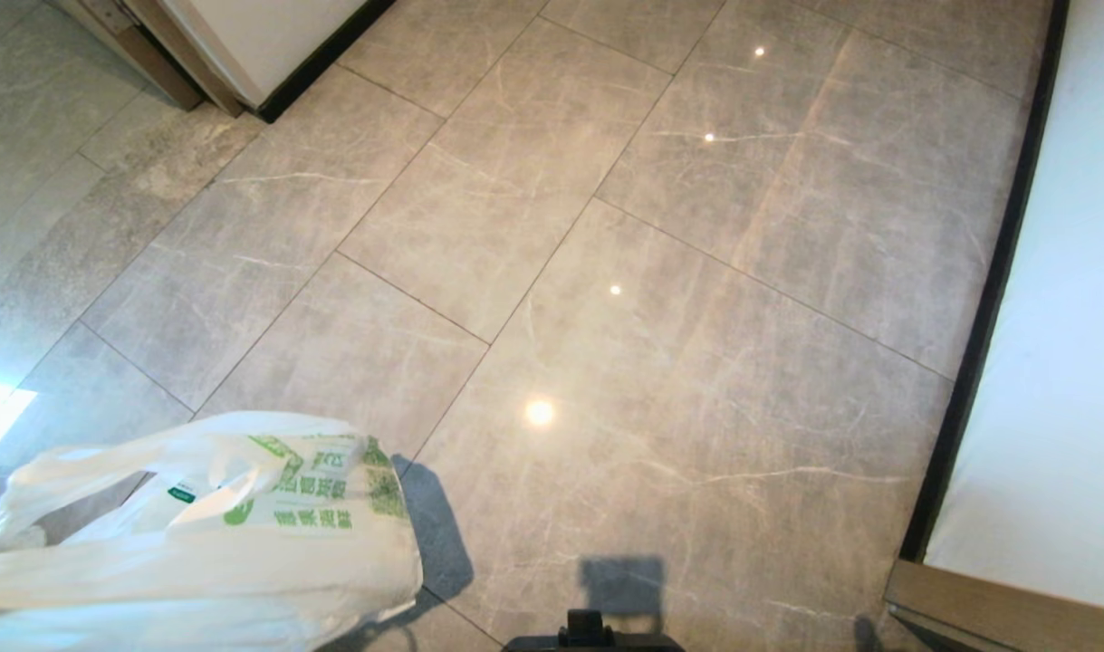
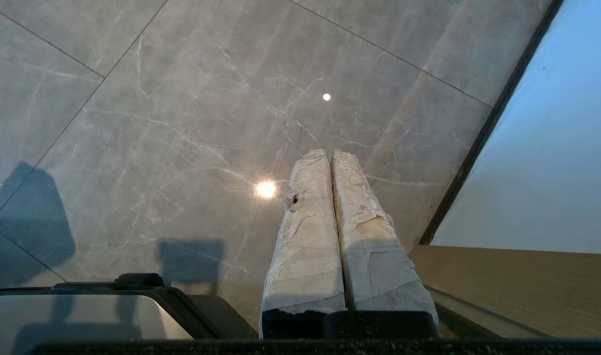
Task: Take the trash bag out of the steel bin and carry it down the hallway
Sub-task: Put the trash bag at the door
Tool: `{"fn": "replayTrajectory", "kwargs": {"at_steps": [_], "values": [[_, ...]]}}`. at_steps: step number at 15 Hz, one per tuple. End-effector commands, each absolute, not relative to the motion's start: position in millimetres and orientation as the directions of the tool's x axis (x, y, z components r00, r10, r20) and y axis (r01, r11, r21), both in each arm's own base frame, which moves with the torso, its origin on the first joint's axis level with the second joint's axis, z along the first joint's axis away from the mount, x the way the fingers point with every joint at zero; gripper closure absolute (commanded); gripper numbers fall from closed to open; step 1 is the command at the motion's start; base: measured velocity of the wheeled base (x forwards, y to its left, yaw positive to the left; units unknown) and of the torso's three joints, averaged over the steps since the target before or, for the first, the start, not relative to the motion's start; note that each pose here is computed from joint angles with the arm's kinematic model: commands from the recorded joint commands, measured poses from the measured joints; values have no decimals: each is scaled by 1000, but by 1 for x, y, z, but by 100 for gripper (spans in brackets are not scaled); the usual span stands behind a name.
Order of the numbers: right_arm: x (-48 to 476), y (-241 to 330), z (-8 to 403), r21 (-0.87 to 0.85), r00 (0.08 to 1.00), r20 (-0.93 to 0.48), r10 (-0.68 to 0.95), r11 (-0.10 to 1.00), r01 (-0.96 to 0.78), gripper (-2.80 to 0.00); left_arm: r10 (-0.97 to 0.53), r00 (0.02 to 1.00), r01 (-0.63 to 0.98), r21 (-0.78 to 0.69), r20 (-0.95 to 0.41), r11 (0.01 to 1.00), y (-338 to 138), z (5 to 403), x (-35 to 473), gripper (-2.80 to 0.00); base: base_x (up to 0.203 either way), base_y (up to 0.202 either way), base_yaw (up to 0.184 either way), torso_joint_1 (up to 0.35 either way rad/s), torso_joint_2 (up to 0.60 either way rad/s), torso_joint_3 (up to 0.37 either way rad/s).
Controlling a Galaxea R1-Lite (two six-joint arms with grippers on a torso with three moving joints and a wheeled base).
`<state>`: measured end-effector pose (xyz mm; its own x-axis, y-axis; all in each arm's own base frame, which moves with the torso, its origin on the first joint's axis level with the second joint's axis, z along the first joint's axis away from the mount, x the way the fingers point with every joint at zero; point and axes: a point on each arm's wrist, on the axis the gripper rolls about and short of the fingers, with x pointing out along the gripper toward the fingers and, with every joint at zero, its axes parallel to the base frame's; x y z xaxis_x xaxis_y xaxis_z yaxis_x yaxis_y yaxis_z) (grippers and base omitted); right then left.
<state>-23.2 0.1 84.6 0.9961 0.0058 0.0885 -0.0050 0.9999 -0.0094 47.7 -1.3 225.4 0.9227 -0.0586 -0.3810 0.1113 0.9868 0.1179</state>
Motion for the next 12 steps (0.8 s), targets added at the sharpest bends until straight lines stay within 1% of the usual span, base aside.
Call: {"fn": "replayTrajectory", "kwargs": {"at_steps": [1,3,5,9,11,12], "values": [[-20,0,74,-10,999,54,8,1000,-7,0,-60,818,150,112,-572,982,-1,213,103,0,0,0,0,0,0,0],[-20,0,74,-10,999,53,7,1000,-7,0,-61,763,174,114,-644,978,-1,195,140,0,0,0,0,0,0,0],[-20,0,74,-9,999,54,6,1000,-6,0,-62,737,180,107,-673,978,-2,162,174,0,0,0,0,0,0,0],[-20,0,74,-9,999,54,6,1000,-6,0,-46,744,167,119,-666,979,-2,90,214,0,0,0,0,0,0,0],[-20,0,74,-10,999,54,8,1000,-7,0,-13,785,123,135,-620,983,-10,73,233,0,0,0,0,0,0,0],[-20,0,74,-11,999,54,7,1000,-6,0,-5,796,120,149,-605,981,-22,70,239,0,0,0,0,0,0,0]]}}
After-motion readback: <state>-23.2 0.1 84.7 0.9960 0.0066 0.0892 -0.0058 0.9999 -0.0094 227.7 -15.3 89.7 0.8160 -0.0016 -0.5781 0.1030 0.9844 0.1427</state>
